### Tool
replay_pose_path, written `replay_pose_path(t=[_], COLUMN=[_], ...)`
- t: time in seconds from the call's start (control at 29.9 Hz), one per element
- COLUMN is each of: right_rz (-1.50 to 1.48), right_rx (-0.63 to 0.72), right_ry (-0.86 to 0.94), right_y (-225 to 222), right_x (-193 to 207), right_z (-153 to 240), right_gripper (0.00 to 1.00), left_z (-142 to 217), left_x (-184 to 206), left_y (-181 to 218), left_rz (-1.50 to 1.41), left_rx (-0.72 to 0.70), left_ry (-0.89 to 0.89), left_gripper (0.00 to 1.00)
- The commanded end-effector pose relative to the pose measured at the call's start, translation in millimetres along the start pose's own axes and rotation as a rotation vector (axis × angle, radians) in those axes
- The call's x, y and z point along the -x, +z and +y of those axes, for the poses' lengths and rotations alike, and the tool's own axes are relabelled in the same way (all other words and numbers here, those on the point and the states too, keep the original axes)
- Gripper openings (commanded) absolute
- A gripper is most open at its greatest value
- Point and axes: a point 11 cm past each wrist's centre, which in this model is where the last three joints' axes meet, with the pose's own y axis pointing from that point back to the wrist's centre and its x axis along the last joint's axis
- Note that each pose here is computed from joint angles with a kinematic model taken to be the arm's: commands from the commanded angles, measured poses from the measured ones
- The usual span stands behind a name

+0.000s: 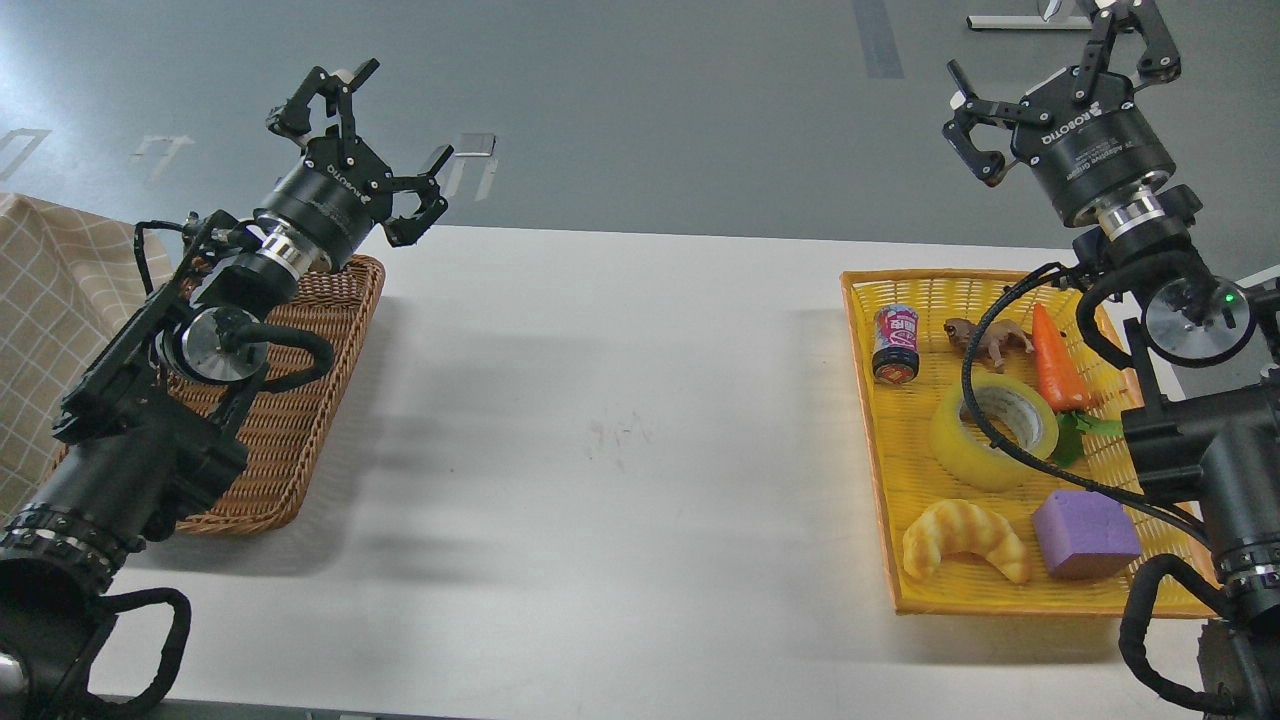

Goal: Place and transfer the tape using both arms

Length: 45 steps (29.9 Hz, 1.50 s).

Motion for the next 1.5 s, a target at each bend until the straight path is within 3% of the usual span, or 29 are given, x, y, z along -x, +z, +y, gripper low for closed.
replay_pose_path(t=[0.0, 0.23, 0.6, 0.84, 1.2, 1.47], right_rz=[0.001, 0.022, 0.156, 0.408, 0.994, 1.439], right_rx=[0.009, 0.026, 0.193, 0.376, 0.665, 0.801], right_ry=[0.000, -0.013, -0.069, -0.159, -0.092, -0.045], right_y=[2, 4, 30, 23, -9, -52], right_x=[0, 4, 19, 38, 4, -4], right_z=[0, 0, 2, 21, 63, 86], right_gripper=[1.00, 1.00, 1.00, 1.00, 1.00, 1.00], left_z=[1, 1, 0, 1, -1, -1], left_x=[-1, -1, 0, -1, 2, 5], left_y=[0, 0, 1, 1, 4, 9], left_rz=[-0.001, -0.001, -0.002, -0.004, 0.002, -0.002], left_rx=[0.001, -0.001, 0.002, 0.002, 0.015, 0.024], left_ry=[0.002, 0.002, -0.001, 0.002, -0.006, -0.017], left_gripper=[0.99, 0.99, 0.99, 0.99, 0.99, 0.99])
